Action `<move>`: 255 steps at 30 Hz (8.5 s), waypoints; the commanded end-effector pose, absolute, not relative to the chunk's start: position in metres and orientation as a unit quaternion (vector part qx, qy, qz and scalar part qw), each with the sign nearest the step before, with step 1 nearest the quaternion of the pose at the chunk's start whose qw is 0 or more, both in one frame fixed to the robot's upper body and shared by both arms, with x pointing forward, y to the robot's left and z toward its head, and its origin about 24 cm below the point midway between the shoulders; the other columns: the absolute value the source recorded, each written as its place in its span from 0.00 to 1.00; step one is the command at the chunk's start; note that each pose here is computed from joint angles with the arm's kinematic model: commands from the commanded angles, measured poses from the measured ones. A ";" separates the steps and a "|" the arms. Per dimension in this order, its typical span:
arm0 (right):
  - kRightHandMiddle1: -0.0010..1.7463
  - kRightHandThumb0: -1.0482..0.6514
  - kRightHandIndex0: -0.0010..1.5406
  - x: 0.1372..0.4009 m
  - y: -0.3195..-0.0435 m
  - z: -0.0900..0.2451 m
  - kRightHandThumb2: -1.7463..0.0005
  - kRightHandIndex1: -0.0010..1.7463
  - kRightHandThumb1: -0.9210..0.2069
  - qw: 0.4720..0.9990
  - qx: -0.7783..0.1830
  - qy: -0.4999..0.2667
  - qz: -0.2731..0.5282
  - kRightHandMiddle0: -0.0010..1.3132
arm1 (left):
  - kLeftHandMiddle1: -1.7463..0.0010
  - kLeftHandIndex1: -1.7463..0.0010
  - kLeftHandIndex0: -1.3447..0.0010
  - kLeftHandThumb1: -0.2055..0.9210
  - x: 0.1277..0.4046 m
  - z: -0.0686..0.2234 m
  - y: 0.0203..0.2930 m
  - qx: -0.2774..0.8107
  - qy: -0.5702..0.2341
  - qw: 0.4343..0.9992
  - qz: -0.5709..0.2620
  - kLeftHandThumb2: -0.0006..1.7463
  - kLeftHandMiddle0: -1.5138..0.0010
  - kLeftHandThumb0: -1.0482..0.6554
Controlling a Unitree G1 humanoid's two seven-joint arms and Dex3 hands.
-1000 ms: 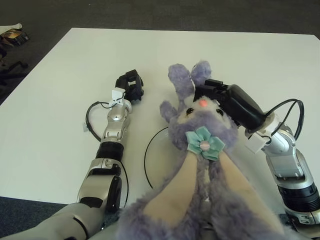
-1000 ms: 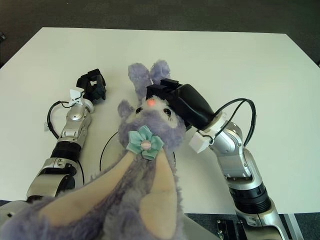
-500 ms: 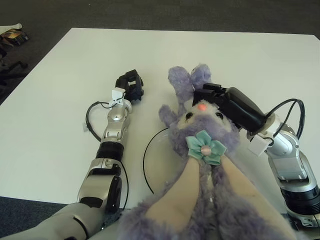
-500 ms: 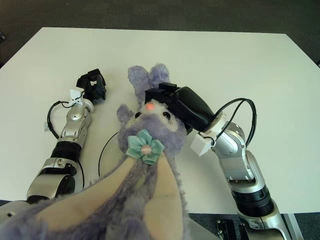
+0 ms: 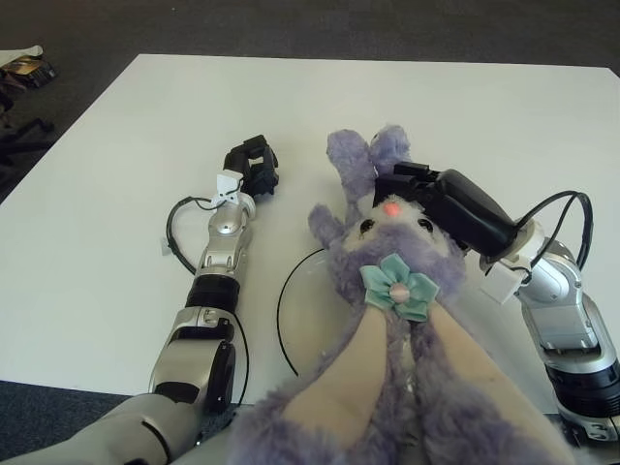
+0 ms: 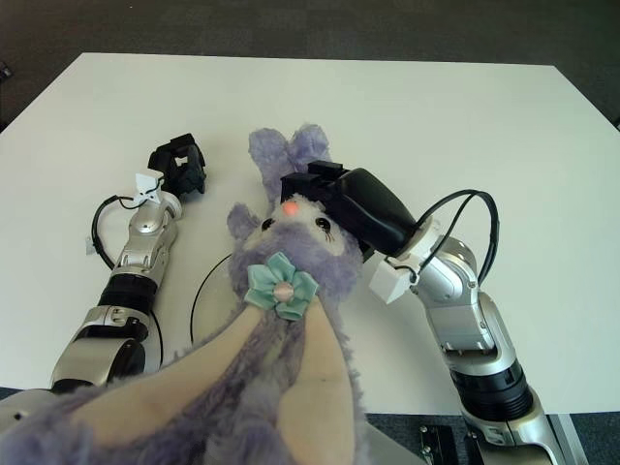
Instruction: Put the doll into the plate.
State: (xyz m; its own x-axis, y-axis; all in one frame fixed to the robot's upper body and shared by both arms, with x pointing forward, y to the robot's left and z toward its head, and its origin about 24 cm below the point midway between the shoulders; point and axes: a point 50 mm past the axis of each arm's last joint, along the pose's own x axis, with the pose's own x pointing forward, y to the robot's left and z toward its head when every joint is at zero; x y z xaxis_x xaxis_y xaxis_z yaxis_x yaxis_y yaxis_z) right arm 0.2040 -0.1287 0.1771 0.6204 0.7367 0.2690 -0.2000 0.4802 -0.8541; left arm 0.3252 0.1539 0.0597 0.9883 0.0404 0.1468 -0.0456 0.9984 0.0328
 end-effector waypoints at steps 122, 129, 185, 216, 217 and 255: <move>1.00 0.95 0.51 0.286 -0.189 0.221 0.10 1.00 0.72 0.754 -0.612 -0.238 0.014 0.82 | 0.46 0.39 1.00 0.27 0.298 0.095 0.125 0.253 -0.391 0.882 -0.079 0.63 1.00 0.32; 1.00 0.94 0.50 0.285 -0.183 0.223 0.11 1.00 0.71 0.757 -0.611 -0.233 0.020 0.79 | 0.53 0.46 1.00 0.23 0.299 0.103 0.113 0.226 -0.416 0.877 -0.088 0.62 1.00 0.29; 1.00 0.95 0.52 0.281 -0.142 0.223 0.09 1.00 0.73 0.799 -0.540 -0.245 0.098 0.82 | 0.72 0.78 1.00 0.71 0.300 0.128 0.071 0.189 -0.461 0.857 -0.129 0.35 1.00 0.08; 1.00 0.94 0.50 0.288 -0.137 0.224 0.11 1.00 0.71 0.814 -0.524 -0.240 0.079 0.82 | 0.60 0.59 1.00 0.48 0.322 0.146 0.048 0.132 -0.473 0.854 -0.173 0.48 1.00 0.12; 1.00 0.94 0.50 0.288 -0.137 0.225 0.11 1.00 0.71 0.812 -0.528 -0.238 0.080 0.82 | 0.60 0.58 1.00 0.49 0.322 0.147 0.047 0.132 -0.474 0.853 -0.175 0.47 1.00 0.12; 1.00 0.94 0.51 0.288 -0.135 0.223 0.10 1.00 0.72 0.830 -0.502 -0.228 0.084 0.79 | 0.67 0.61 1.00 0.64 0.293 0.161 0.018 0.063 -0.528 0.811 -0.244 0.42 1.00 0.14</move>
State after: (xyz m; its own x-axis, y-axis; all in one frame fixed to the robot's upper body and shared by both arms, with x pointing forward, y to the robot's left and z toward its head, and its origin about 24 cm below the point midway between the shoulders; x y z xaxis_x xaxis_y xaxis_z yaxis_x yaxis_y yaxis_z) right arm 0.2892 -0.1340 0.2212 0.8930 0.3679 0.2592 0.0748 0.4466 -0.8916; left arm 0.2973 0.0214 0.1609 0.3386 -0.4426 0.8304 0.3052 0.8864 0.3480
